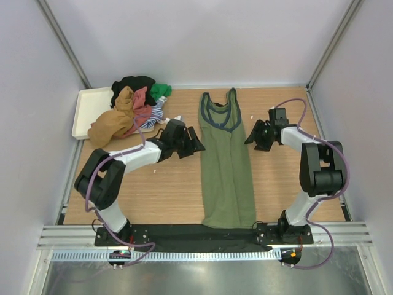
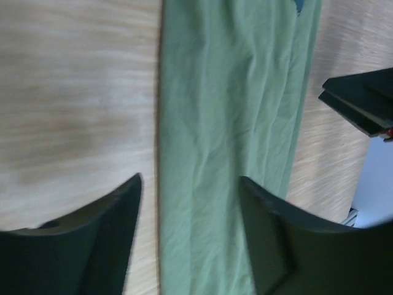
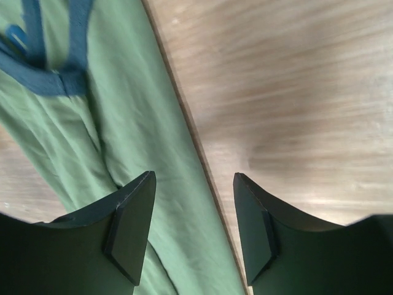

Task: Fold and stack the tank tops
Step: Fold the tank top

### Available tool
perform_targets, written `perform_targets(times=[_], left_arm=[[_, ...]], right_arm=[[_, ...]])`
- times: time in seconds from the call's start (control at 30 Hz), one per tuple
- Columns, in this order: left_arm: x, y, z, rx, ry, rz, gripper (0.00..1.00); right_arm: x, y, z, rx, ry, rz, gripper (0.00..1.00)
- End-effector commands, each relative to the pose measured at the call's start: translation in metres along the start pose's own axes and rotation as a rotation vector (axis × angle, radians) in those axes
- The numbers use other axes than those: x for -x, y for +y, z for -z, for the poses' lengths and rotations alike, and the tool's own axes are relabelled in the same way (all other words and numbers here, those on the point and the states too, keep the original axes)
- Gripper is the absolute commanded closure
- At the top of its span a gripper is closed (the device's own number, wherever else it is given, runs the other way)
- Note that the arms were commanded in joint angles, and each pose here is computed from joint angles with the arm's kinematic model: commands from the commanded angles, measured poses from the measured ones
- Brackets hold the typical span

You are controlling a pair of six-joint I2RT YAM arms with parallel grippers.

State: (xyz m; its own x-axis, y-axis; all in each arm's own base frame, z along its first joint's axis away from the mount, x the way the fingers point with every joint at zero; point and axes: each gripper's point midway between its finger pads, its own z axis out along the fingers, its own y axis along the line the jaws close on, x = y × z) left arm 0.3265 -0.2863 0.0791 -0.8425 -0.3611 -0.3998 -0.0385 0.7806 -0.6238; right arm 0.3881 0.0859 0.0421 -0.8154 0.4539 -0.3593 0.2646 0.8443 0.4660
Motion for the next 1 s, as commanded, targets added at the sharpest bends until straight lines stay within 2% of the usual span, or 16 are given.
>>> perform_targets(times=[0.0, 0.1, 0.37, 0.4, 0.5, 0.67, 0.77, 0.9, 0.97], left_arm=[[0.023, -0.029, -0.018, -0.071, -0.025, -0.059, 0.41], [0.027, -0.02, -0.037, -0.006, -0.017, -0.059, 0.45], [0.041, -0.006, -0.059, 0.14, -0.016, -0.075, 0.45], [0.048, -0.012, -0.061, 0.135, -0.026, -0.084, 0.51], [0.05, -0.01, -0.07, 0.171, 0.001, -0.092, 0.6], [0.048, 0.003, -0.084, 0.212, 0.03, -0.084, 0.68], [0.046, 0.017, -0.095, 0.232, 0.06, -0.054, 0.78], [0.044, 0.025, -0.106, 0.204, 0.102, -0.014, 0.88], [0.048, 0.026, -0.106, 0.201, 0.095, -0.015, 0.92]], right_arm=[[0.01, 0.01, 0.016, -0.006, -0.068, 0.086, 0.41], [0.01, 0.013, 0.011, -0.03, -0.064, 0.108, 0.43], [0.001, 0.014, -0.009, -0.099, -0.023, 0.155, 0.46], [0.003, 0.016, -0.01, -0.105, -0.029, 0.16, 0.46], [0.002, 0.01, -0.014, -0.156, -0.025, 0.171, 0.47], [0.0, 0.015, -0.023, -0.173, -0.009, 0.194, 0.51], [-0.002, 0.015, -0.029, -0.183, 0.004, 0.202, 0.56], [0.0, 0.019, -0.031, -0.178, 0.005, 0.204, 0.72], [0.0, 0.019, -0.033, -0.177, 0.01, 0.204, 0.75]])
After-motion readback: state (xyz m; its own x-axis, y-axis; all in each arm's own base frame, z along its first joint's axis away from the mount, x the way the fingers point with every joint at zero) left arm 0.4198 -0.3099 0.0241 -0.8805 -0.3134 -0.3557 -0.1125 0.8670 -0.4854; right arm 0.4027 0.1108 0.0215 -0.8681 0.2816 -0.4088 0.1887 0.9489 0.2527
